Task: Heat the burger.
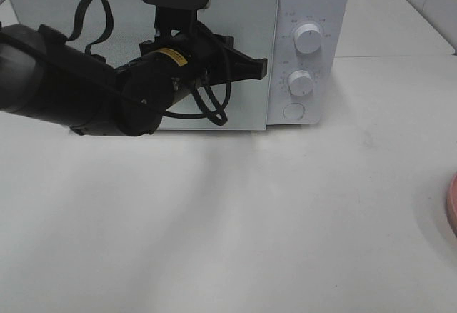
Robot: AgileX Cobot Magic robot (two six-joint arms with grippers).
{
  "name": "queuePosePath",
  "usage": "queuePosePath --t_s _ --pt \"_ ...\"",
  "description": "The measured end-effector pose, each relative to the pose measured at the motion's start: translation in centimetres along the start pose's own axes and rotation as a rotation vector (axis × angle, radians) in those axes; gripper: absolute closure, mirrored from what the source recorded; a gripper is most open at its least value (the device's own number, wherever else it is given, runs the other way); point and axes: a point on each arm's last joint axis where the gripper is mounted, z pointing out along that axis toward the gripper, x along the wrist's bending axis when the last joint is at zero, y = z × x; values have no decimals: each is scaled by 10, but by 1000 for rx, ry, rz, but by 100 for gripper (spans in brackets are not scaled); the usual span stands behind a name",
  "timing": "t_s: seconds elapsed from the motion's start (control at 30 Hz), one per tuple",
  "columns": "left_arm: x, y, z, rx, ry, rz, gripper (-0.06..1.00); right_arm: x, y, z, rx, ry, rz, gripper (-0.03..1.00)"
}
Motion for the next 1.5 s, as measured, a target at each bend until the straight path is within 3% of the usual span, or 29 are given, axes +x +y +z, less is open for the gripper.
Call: queuePosePath --t_s 0.7,1.17,1.2,1.23,1.27,1.3,1.33,1.37,1.4,1.43,1.47,1.5 --pt "0 10 22 116 -59 42 94 0 0 0 0 0 0 21" --pt "-2 19 -11 283 -116 10 91 0 0 0 0 0 0 21" --pt "-6 16 -20 345 -146 18 81 0 0 0 0 0 0 21" --pt "-6 16 -20 345 -146 18 81 0 0 0 0 0 0 21" --pt "-7 16 -25 381 -163 19 73 0 0 0 0 0 0 21" --pt "-9 16 -33 463 -195 20 52 0 0 0 0 0 0 21" --pt "-9 16 -33 463 -195 20 52 0 0 0 0 0 0 21" --pt "-11 15 -38 509 -214 20 39 0 0 0 0 0 0 21" --pt "-13 14 -46 600 -249 22 14 0 0 0 0 0 0 21" --pt "-13 14 -46 600 -249 22 14 0 0 0 0 0 0 21" --pt "-15 12 -57 697 -286 26 3 0 0 0 0 0 0 21" --pt "-15 13 -62 737 -303 28 0 0 0 0 0 0 0 21"
